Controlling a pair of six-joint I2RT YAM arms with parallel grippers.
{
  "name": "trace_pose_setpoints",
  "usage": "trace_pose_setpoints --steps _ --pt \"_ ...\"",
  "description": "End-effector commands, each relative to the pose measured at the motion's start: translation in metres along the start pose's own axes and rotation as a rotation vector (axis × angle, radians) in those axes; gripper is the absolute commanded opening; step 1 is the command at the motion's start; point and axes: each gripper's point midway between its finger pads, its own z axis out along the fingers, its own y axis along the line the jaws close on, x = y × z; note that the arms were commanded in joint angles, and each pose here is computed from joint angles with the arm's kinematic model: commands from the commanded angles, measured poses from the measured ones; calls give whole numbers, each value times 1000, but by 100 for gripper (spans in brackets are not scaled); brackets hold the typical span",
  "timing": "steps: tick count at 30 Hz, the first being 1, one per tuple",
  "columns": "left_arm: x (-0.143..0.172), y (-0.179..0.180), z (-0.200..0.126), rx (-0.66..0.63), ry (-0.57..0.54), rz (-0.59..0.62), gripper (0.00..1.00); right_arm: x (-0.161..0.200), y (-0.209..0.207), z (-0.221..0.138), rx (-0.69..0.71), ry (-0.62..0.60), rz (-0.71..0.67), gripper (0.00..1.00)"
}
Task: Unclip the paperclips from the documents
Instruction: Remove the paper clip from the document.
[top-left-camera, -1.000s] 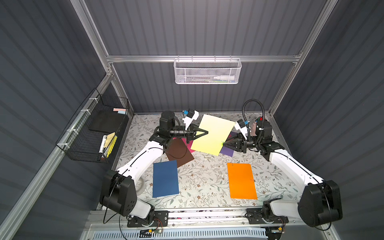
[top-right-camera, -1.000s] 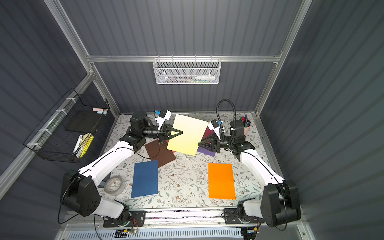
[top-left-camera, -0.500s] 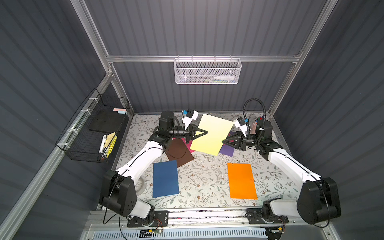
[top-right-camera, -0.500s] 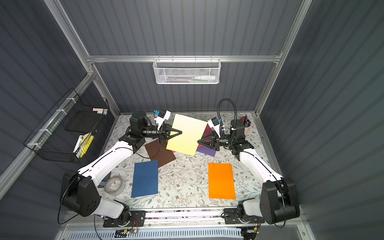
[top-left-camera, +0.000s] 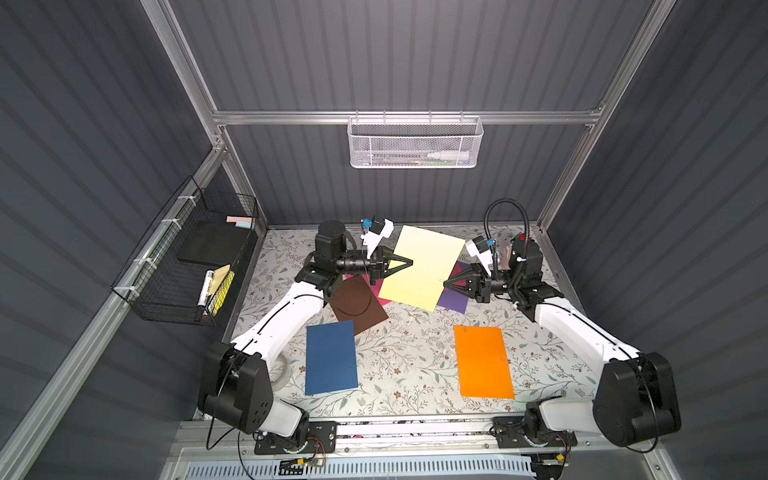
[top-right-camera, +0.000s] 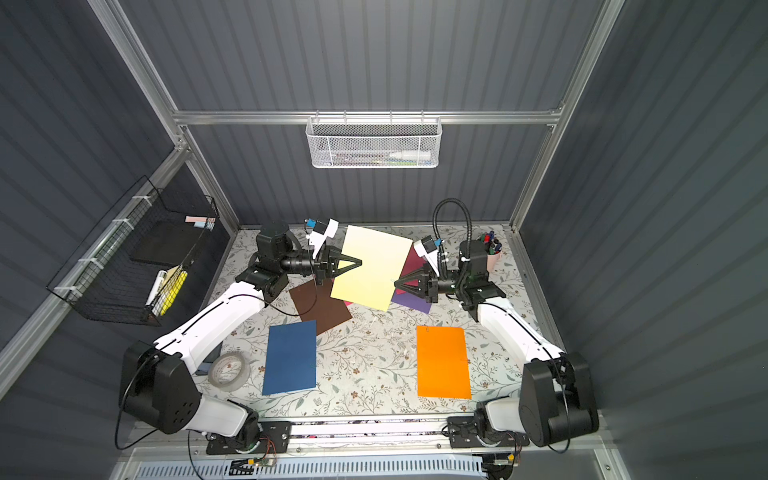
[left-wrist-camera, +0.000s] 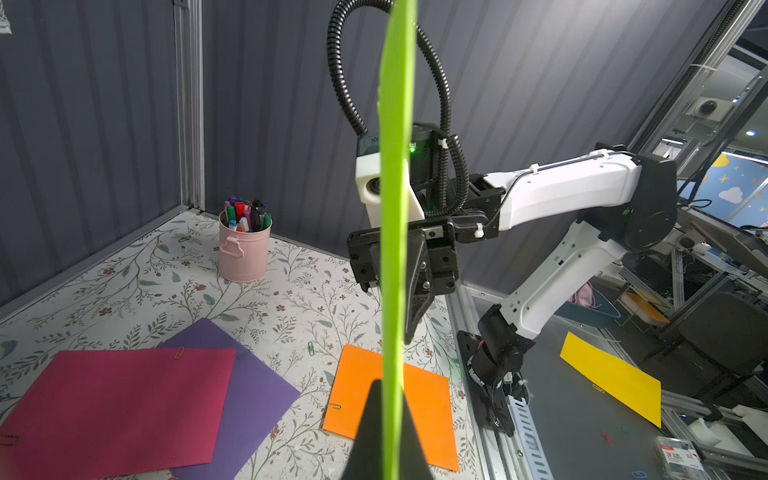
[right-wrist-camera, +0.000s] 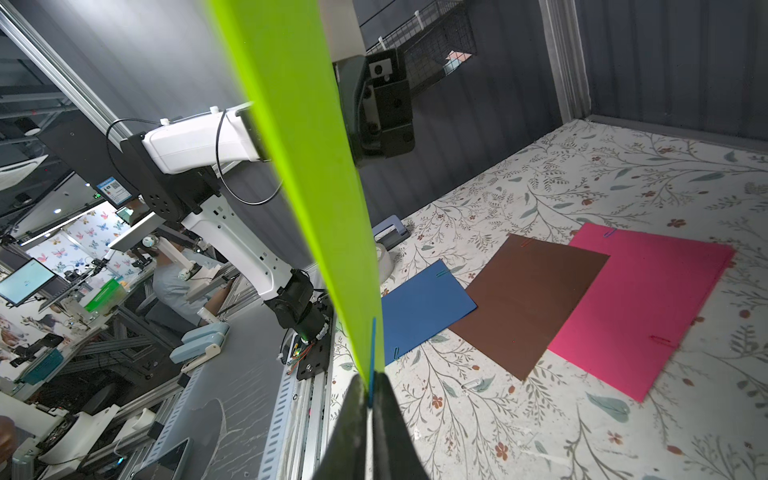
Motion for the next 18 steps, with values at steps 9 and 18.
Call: trace_pose_setpoints --steps 9,18 --pt "-10 -2 -9 -29 -10 24 0 5 -2 0 15 21 -12 5" --pt "-9 11 -11 -78 12 32 0 11 -9 -4 50 54 6 5"
